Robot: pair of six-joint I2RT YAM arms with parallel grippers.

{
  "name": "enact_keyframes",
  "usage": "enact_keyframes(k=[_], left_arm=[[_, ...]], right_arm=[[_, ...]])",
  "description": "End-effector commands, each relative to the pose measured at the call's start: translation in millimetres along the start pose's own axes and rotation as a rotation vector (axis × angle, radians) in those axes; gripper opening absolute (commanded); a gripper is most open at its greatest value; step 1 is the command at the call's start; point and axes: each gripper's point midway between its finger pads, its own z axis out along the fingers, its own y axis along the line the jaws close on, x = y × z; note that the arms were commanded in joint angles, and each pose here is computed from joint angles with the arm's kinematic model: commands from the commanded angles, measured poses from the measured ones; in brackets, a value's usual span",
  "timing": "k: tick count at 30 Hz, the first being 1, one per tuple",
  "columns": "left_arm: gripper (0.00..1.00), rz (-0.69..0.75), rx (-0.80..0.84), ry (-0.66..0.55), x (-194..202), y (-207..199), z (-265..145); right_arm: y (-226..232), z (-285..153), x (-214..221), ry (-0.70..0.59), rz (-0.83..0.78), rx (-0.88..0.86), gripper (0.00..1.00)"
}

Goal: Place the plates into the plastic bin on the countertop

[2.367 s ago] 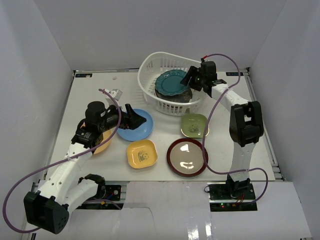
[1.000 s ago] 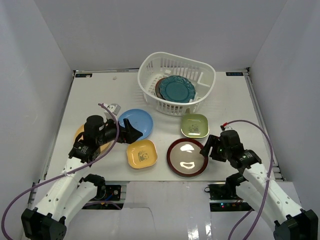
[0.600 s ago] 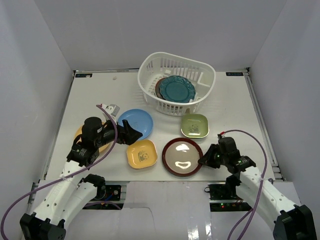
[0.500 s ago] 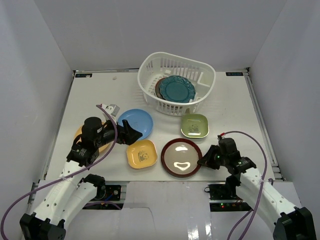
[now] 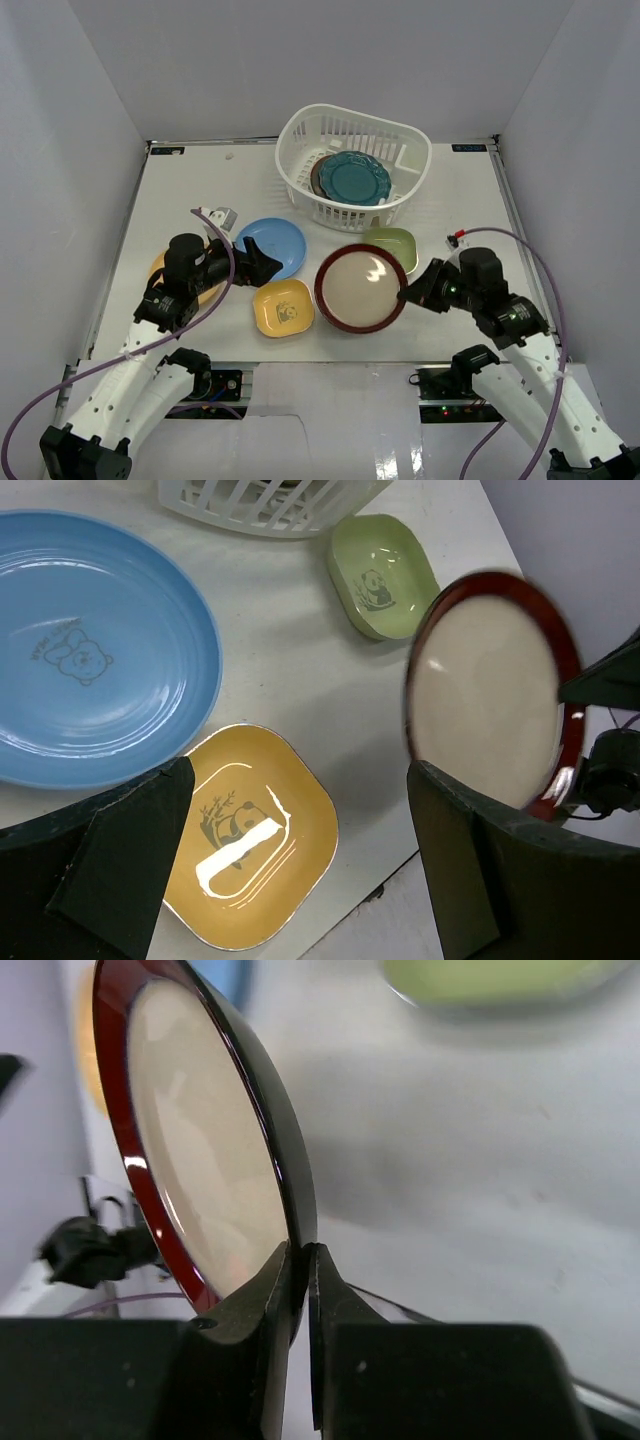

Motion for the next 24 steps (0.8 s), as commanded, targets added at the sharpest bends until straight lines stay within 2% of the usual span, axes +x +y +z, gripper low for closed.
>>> enact_keyframes(k=[1,3,4,5,7,8,9,10,11,13,14,16,20,24], left_arm=[[0.98,0.005,-0.036,-0.03,-11,2,-2],[0.98,0.002,-0.068,-0.033,-11,8,-2],[0.98,-0.001,-0.081,-0.035,-11,10,-2],[0.98,-0.006,-0.11,-0.04,-12,15,-3],[0.98,-0.013,-0.147,-0.044,-12,21,-3],[0.98,-0.017,-0.163,-0.046,-12,24,-3],[0.98,-0.027,-0.198,-0.048,-12,30,-4],[0.98,-0.033,-0.214,-0.054,-13,33,-4],[0.98,-0.04,-0.235,-0.054,-13,37,-4],[0.98,-0.068,-0.301,-0.068,-14,47,-6],[0.98,-0.075,-0.323,-0.068,-14,51,-7],[0.98,-0.097,-0.373,-0.078,-15,59,-8],[0.98,-0.131,-0.45,-0.083,-14,72,-9],[0.98,-0.156,-0.5,-0.085,-11,81,-11]], right_arm=[[144,-63,-83,-0.259,-0.178,-0.474,0.08],[165,-58,-110,-0.291,-0.221,-0.487,0.08],[188,-73,-131,-0.358,-0.268,-0.516,0.08],[187,-54,-152,-0.378,-0.293,-0.461,0.08],[210,-60,-190,-0.481,-0.343,-0.443,0.08],[210,-54,-209,-0.532,-0.348,-0.396,0.08],[203,-28,-229,-0.525,-0.362,-0.328,0.08],[218,-34,-252,-0.585,-0.38,-0.328,0.08],[208,-4,-268,-0.568,-0.367,-0.271,0.08],[221,-1,-301,-0.615,-0.373,-0.289,0.08],[208,30,-313,-0.583,-0.354,-0.244,0.08],[200,57,-339,-0.572,-0.342,-0.213,0.08],[172,100,-368,-0.523,-0.295,-0.185,0.08],[149,136,-377,-0.469,-0.261,-0.163,0.08]])
